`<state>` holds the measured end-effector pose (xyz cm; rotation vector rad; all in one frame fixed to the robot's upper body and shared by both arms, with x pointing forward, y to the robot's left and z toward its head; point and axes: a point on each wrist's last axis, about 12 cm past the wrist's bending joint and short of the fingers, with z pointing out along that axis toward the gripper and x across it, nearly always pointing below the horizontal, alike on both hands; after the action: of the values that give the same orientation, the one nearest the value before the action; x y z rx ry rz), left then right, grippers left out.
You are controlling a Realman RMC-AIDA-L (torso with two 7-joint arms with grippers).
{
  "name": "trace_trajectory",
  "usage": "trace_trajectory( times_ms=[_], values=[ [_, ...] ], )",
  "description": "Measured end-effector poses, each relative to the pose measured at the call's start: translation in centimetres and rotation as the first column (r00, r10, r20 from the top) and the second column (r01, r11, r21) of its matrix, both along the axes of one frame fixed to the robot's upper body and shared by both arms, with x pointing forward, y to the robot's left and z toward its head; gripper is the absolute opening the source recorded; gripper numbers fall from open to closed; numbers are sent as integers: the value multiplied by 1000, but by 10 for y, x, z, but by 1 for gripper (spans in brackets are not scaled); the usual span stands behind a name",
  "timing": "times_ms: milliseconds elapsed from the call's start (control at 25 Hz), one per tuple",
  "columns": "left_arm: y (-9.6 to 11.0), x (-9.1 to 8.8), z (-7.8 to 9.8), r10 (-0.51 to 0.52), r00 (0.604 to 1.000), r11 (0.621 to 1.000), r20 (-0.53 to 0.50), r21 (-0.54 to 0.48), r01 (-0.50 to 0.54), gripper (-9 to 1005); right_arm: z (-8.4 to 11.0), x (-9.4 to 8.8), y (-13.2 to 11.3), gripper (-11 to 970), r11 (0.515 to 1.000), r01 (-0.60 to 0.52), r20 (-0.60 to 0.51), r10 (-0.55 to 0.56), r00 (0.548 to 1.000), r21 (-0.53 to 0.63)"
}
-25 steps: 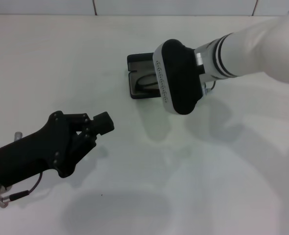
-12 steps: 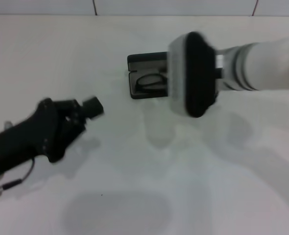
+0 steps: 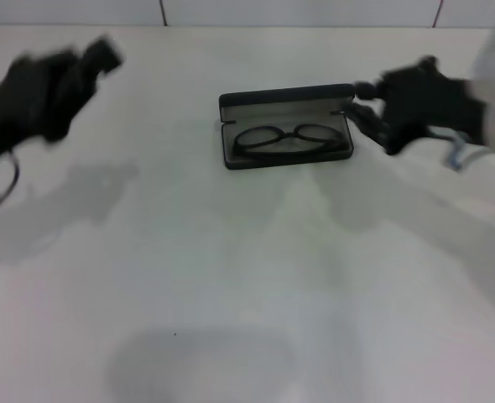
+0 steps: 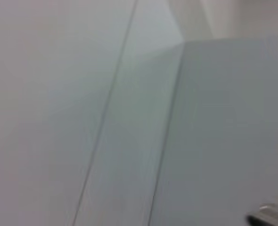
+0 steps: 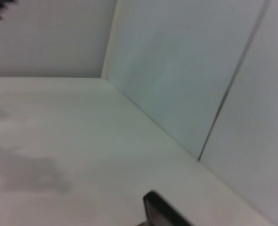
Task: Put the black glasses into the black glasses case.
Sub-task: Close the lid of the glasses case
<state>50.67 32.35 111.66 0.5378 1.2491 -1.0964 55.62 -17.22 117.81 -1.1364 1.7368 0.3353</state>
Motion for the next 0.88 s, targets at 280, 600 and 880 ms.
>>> trace_trajectory(
  times_ms=[280,600,880],
  values=[
    [-53,105,47,-106,974,927,-199,335,170,50,-17,-16,-69,220,994,66,-156,-51,986,88],
    [-122,159,41,42,962,708,-270,687,162,87,-45,-22,-99,232,977,125,-194,-91,977,170],
    [-141,157,24,88,961,694,-261,708,129,118,-53,-18,-107,242,966,152,-194,-112,975,209]
  ],
)
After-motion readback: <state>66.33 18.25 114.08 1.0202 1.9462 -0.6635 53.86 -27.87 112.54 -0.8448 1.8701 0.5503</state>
